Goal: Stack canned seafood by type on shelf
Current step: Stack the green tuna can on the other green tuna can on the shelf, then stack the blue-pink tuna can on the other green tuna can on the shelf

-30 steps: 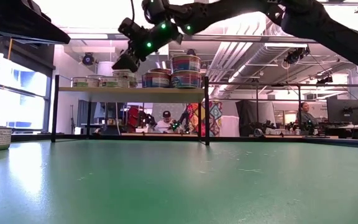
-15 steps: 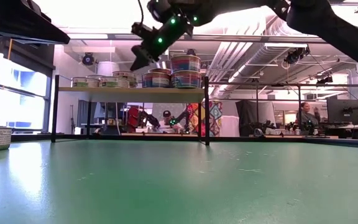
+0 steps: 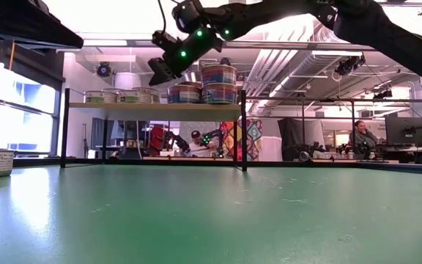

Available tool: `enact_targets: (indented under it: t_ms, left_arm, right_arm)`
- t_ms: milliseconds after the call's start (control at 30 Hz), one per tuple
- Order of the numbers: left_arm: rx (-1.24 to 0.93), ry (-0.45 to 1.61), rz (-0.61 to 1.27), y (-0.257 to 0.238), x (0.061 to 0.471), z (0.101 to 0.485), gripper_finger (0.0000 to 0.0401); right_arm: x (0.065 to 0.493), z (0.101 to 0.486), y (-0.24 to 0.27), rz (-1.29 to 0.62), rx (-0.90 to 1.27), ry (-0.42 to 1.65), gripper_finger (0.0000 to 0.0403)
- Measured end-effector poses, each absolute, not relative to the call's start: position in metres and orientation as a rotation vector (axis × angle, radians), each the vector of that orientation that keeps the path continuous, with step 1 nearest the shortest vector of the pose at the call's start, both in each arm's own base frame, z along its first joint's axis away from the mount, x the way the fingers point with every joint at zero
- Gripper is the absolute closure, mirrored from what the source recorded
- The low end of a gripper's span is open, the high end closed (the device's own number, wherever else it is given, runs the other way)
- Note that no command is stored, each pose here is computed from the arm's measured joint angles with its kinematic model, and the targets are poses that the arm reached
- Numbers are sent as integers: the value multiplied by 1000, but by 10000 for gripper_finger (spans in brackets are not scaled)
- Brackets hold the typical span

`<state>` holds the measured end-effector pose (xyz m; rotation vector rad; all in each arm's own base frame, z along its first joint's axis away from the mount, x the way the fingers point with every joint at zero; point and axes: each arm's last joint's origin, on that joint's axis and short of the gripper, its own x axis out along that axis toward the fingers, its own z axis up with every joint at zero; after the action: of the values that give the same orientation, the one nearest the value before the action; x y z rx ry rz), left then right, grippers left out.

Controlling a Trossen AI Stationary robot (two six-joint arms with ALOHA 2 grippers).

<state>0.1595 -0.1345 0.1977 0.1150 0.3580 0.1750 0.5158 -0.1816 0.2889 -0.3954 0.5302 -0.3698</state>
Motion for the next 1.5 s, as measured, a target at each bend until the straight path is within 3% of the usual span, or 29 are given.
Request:
enact_targets:
  t_ms: [200, 333, 600, 1067, 1500]
  left_arm:
    - [114, 357, 175, -135, 159, 198, 401]
    - [106, 356, 177, -135, 159, 198, 401]
    - [105, 357, 158, -138, 156, 197, 401]
    - [65, 360, 17, -162, 128, 196, 401]
    - [-218, 684, -21, -167, 98, 189, 401]
  right_arm:
    - [515, 305, -155, -323, -433, 527, 402]
    - [506, 335, -118, -316, -499, 539, 403]
    - [485, 351, -26, -30, -497, 672, 403]
    - [479, 282, 120, 285, -439, 948, 403]
    - [499, 208, 128, 328, -409, 1104, 403]
